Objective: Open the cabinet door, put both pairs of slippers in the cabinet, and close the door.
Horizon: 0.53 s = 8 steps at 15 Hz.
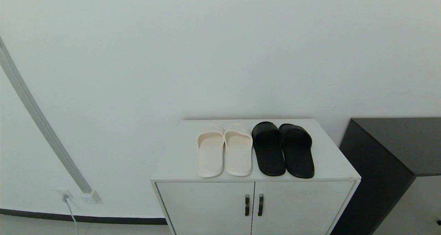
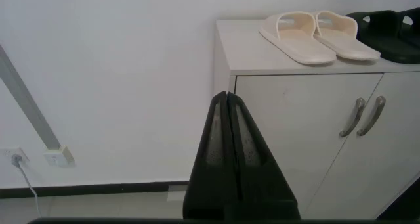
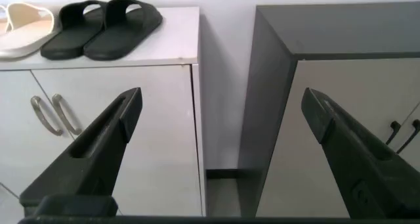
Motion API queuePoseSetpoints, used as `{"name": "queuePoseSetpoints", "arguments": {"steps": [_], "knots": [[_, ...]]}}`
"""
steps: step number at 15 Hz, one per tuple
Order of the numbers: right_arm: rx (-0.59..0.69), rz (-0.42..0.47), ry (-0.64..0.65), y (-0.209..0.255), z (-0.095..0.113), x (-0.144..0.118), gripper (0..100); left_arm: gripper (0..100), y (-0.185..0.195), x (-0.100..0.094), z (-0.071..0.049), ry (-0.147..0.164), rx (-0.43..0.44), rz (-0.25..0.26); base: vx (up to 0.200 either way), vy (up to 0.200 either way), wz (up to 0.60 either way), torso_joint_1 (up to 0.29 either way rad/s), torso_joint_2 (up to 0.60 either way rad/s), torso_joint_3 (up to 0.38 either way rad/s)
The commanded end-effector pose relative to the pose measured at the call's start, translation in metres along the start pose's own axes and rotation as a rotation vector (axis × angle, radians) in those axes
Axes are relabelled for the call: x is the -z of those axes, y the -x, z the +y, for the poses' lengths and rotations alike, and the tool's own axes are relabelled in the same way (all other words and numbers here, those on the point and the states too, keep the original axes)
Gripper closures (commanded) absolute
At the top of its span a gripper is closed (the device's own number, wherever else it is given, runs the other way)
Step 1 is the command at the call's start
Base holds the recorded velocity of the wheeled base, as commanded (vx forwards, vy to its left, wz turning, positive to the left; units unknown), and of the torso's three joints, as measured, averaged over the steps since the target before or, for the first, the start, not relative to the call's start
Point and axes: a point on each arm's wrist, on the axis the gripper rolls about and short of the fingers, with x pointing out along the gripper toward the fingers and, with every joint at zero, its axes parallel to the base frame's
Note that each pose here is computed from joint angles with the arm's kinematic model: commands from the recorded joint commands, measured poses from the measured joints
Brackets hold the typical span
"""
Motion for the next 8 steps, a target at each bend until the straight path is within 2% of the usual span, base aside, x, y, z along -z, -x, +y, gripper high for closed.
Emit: {"name": "queuePoseSetpoints", "arguments": {"steps": [1,2,3,4,5,6,8], "knots": [[-0.01,0.035,0.009,-0.003,0.0,-0.001,0,100,0.0,0.0,0.0,0.0,-0.001,0.001,0.0,0.0,0.0,0.0,0.0,0.0],[0.003,0.0,-0.021,-0.002,0.0,-0.025,0,100,0.0,0.0,0.0,0.0,-0.001,0.001,0.0,0.0,0.0,0.0,0.0,0.0],[-0.006,-0.052,-0.132,0.0,-0.002,-0.077,0,100,0.0,0.0,0.0,0.0,-0.001,0.001,0.0,0.0,0.0,0.0,0.0,0.0],[-0.01,0.054,-0.127,-0.011,-0.001,-0.084,0,100,0.0,0.0,0.0,0.0,-0.001,0.001,0.0,0.0,0.0,0.0,0.0,0.0],[-0.036,0.167,-0.046,-0.024,0.0,-0.075,0,100,0.0,0.0,0.0,0.0,-0.001,0.001,0.0,0.0,0.0,0.0,0.0,0.0],[-0.066,0.247,-0.038,-0.036,0.001,-0.063,0,100,0.0,0.0,0.0,0.0,-0.001,0.001,0.0,0.0,0.0,0.0,0.0,0.0],[-0.125,0.316,-0.043,-0.06,0.003,-0.058,0,100,0.0,0.0,0.0,0.0,-0.001,0.001,0.0,0.0,0.0,0.0,0.0,0.0]]}}
